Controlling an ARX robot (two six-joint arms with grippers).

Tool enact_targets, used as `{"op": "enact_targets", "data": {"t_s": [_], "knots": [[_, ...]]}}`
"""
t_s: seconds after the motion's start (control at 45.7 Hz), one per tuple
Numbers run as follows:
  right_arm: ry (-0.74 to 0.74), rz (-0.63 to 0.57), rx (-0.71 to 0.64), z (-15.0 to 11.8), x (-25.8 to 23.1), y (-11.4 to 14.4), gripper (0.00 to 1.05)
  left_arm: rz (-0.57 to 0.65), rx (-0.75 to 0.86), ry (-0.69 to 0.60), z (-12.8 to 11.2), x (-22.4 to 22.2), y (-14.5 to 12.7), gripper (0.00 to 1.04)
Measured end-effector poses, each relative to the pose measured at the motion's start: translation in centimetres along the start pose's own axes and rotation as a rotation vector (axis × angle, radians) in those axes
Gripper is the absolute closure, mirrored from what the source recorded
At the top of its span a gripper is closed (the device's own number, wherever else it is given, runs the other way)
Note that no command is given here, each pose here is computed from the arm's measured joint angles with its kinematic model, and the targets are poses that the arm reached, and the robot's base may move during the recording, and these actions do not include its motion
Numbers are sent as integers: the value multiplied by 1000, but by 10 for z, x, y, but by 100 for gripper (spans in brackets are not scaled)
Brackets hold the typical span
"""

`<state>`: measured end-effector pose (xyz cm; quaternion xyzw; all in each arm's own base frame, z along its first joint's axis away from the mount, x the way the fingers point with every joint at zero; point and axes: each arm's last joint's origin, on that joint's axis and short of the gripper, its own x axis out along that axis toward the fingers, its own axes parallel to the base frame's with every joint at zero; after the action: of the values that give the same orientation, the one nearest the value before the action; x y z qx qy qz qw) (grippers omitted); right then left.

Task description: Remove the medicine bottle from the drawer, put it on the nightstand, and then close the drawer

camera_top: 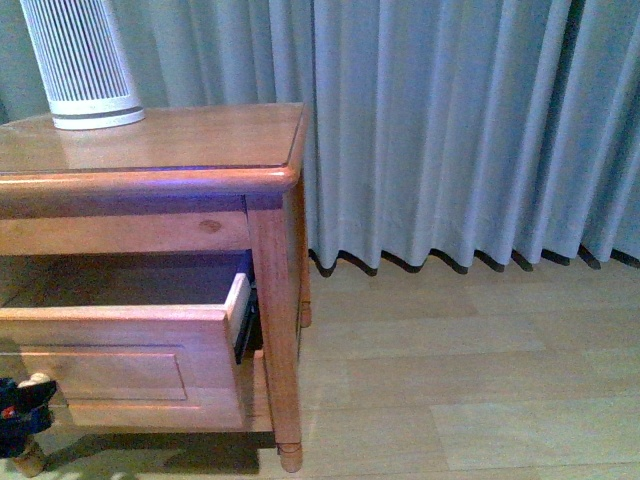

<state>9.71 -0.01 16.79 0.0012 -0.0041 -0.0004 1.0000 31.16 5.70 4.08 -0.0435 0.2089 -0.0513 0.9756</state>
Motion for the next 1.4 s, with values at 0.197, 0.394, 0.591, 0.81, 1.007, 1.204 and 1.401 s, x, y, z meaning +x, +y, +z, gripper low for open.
{"op": "enact_targets", "data": {"t_s": [0.197, 0.394, 0.591, 0.81, 1.007, 1.204, 1.401], "knots": [[0, 0, 0, 0, 0, 0, 7, -3, 3, 15, -11, -28, 5, 79], [0, 0, 0, 0, 0, 0, 7, 5, -5, 25, -20, -48, 8, 79], [0, 0, 0, 0, 0, 0, 7, 12, -4, 32, -24, -60, 8, 79], [0, 0, 0, 0, 0, 0, 7, 26, 18, 52, -30, -72, 9, 65], [0, 0, 0, 0, 0, 0, 7, 77, 34, 57, -29, -76, 14, 29], [0, 0, 0, 0, 0, 0, 7, 109, 38, 59, -27, -77, 19, 5], [0, 0, 0, 0, 0, 0, 7, 110, 41, 58, -28, -80, 22, 6]]}}
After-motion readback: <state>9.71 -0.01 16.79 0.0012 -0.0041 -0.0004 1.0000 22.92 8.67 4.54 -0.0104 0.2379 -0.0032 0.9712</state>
